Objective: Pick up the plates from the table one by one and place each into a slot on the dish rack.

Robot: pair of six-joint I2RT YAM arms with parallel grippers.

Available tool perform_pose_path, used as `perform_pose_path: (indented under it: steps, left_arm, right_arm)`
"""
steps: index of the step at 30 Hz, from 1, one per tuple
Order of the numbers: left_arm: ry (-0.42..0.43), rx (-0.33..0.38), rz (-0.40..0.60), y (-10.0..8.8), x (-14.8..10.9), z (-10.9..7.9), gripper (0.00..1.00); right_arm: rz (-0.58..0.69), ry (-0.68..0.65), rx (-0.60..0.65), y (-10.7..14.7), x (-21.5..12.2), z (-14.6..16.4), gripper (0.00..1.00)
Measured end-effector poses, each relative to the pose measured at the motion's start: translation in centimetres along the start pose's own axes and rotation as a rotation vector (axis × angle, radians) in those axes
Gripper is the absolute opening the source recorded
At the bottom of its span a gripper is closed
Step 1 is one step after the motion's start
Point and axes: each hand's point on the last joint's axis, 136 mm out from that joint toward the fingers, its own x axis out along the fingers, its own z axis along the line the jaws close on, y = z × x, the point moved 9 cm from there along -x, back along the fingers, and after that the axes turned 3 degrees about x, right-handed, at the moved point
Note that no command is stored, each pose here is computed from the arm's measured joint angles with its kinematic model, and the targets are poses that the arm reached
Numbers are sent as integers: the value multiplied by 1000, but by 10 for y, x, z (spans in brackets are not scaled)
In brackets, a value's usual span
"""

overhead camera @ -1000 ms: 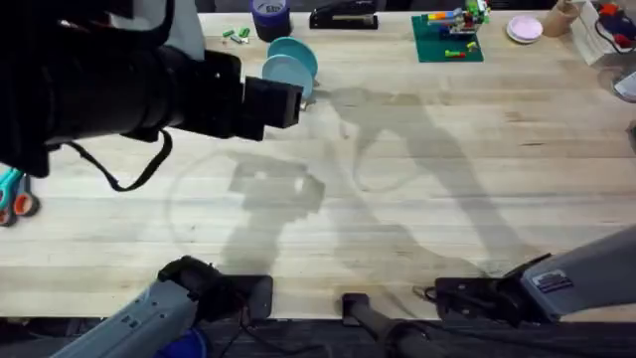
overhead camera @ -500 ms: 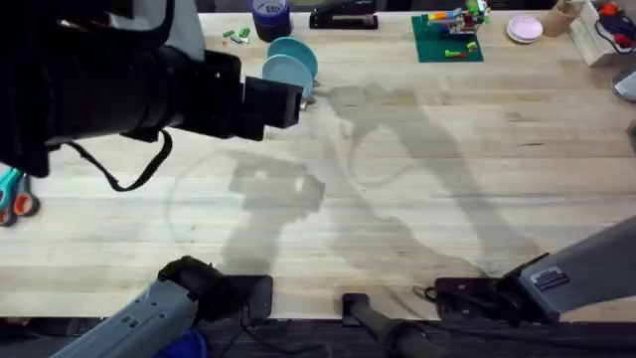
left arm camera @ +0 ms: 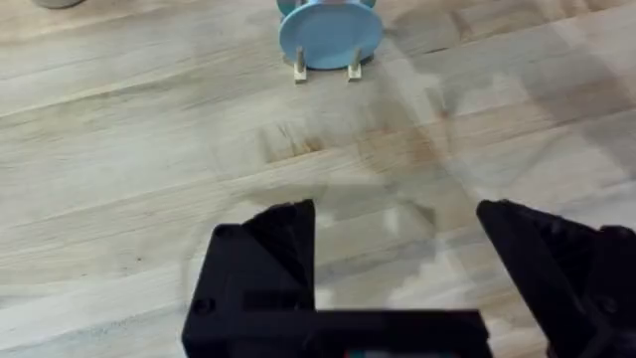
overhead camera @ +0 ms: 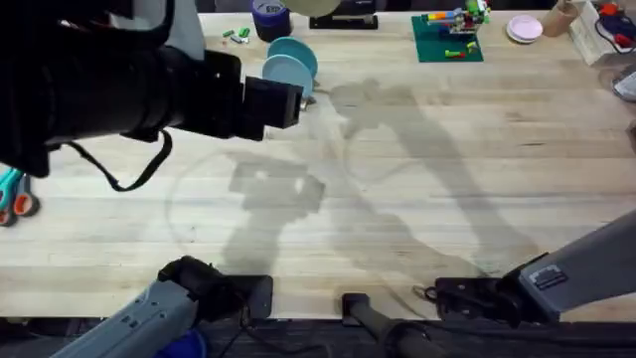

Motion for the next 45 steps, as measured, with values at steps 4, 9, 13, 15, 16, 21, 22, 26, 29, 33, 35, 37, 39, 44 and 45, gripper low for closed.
perform_pose_path:
  steps: [4, 9, 13, 15, 16, 21, 22, 26, 29, 33, 35, 37, 39, 44, 45]
  left_arm:
    - [0, 0, 0, 0, 0, 0, 993]
    - [0, 0, 0, 0, 0, 0, 993]
    - [0, 0, 0, 0, 0, 0, 993]
    - [0, 0, 0, 0, 0, 0, 993]
    - [0, 0, 0, 0, 0, 0, 993]
    - [0, 0, 0, 0, 0, 0, 993]
    - [0, 0, 0, 0, 0, 0, 993]
    - [0, 0, 0, 0, 0, 0, 993]
    - [0, 0, 0, 0, 0, 0, 992]
    - [0, 0, 0, 0, 0, 0, 993]
    - [0, 0, 0, 0, 0, 0, 993]
    - [0, 2, 0, 0, 0, 0, 992]
    - [0, 2, 0, 0, 0, 0, 993]
    - [0, 2, 0, 0, 0, 0, 993]
    - [0, 3, 0, 0, 0, 0, 993]
  right_arm:
    - [2, -1, 1, 0, 0, 0, 30]
    - [4, -1, 7, 0, 0, 1, 29]
    - [31, 34, 18, 2, 1, -1, 29]
    - [45, 47, 25, 3, 1, -1, 29]
    - [53, 51, 31, 4, 1, -1, 29]
    - [69, 59, 53, 4, 3, -3, 29]
    - [73, 58, 57, 4, 4, -3, 28]
    - [98, 43, 75, 2, 8, -6, 28]
    - [104, 36, 73, -3, 14, -9, 28]
    - [96, 30, 66, -10, 22, -10, 28]
    - [97, 25, 69, -10, 25, -9, 28]
    - [105, 18, 75, -9, 28, -8, 28]
    - [118, 9, 83, -6, 32, -7, 28]
    - [169, 0, 97, 6, 53, -7, 28]
    - [180, -5, 100, 9, 58, -7, 28]
